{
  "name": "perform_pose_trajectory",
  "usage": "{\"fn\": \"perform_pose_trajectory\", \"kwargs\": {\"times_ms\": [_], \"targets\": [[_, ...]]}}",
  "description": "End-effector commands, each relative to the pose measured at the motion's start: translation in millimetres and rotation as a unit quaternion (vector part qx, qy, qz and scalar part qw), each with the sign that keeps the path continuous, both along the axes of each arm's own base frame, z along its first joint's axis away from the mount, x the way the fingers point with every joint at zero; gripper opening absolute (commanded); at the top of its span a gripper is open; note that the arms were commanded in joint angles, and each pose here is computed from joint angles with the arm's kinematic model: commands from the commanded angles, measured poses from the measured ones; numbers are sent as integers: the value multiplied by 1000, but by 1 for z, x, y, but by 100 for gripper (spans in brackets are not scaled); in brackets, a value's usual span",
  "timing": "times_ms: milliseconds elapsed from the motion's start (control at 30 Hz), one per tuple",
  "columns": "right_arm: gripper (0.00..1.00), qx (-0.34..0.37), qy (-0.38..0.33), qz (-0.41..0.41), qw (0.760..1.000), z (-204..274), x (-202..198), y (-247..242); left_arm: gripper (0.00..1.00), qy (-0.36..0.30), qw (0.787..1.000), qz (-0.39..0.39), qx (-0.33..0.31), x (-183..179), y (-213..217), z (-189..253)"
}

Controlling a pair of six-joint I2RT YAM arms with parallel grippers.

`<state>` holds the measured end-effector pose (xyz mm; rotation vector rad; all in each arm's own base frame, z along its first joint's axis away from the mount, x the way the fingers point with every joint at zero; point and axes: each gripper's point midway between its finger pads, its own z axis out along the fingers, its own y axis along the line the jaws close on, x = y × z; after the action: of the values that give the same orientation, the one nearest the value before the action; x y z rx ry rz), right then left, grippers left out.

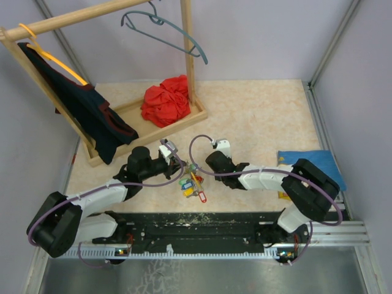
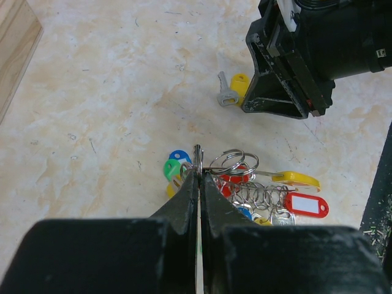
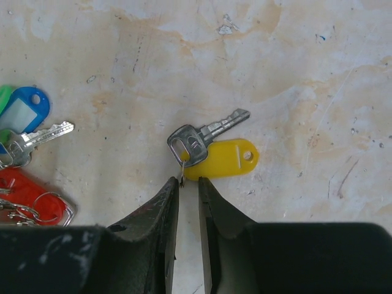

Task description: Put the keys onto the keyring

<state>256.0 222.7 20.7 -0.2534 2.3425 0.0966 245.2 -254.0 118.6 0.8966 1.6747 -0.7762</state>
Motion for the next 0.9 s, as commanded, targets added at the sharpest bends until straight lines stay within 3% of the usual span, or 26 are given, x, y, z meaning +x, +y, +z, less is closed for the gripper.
{"fn": "perform_pose_trajectory", "kwargs": {"times_ms": [0,500,867], "targets": [[20,11,-23,-28,999,16,12,8,1,-9,1000,-5,-10,5,-4,12],[0,-4,-19,-20,1000,12,10,4,1,-10,1000,-6,-11,4,-4,14],[0,-18,-35,99,994,48,6,16,1,-20,1000,-9,-13,2,-3,18]]}}
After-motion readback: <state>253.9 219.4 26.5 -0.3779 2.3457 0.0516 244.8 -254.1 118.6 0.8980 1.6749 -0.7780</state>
